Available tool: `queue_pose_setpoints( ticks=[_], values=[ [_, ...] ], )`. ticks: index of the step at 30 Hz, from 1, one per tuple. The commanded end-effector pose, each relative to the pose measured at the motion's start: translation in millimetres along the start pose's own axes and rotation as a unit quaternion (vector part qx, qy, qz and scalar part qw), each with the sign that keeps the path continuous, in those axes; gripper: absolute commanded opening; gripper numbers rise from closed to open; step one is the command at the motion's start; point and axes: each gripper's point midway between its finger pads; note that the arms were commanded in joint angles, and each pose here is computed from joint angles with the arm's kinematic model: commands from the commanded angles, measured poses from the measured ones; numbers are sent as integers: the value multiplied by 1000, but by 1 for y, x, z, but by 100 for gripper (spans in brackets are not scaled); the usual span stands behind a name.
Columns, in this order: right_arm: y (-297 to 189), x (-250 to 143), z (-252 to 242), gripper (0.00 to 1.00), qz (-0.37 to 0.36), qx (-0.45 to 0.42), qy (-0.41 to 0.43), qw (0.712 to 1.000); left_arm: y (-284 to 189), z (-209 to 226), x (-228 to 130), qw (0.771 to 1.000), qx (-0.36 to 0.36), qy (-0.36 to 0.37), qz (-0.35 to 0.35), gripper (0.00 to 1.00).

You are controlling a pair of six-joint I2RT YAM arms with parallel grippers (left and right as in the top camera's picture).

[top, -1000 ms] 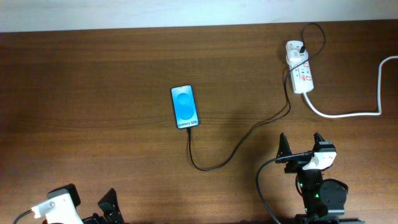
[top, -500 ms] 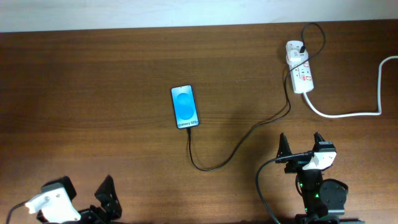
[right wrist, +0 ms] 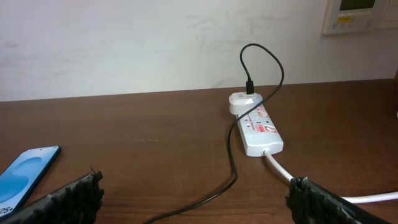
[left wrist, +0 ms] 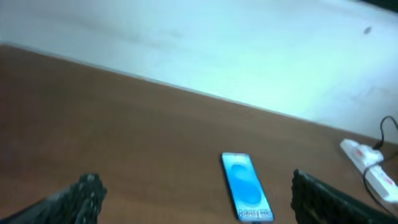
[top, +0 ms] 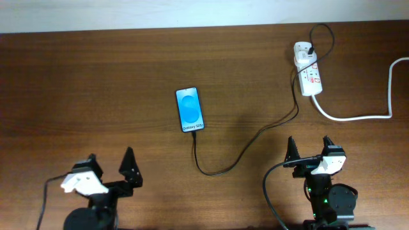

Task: Plug charger to phone and switch on socket

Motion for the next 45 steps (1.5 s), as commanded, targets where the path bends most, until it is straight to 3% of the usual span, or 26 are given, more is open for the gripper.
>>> queue_pose_setpoints(
  ticks=[1,5,12,31,45],
  values=[
    [0,-3,-3,98,3,-8,0,1000,14,4,-23,999,-19,32,-12,99],
    [0,-3,-3,98,3,-8,0,1000,26,3,-37,998,-45,30,-22,99],
    [0,-3,-3,98,3,-8,0,1000,43,23,-66,999,-28,31,-16,99],
    [0,-3,-3,98,3,-8,0,1000,51,25,-79,989,-36,143,-27,99],
    [0,-3,-3,98,3,-8,0,1000,51,26,-78,989,-33,143,-28,99]
  ],
)
Point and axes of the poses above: each gripper's point midway between its finger pads, its own y axis out along the fingers, its own z axis along the line the jaws close on, x = y × z, and after that the axes turned 7 degrees about -y, right-handed
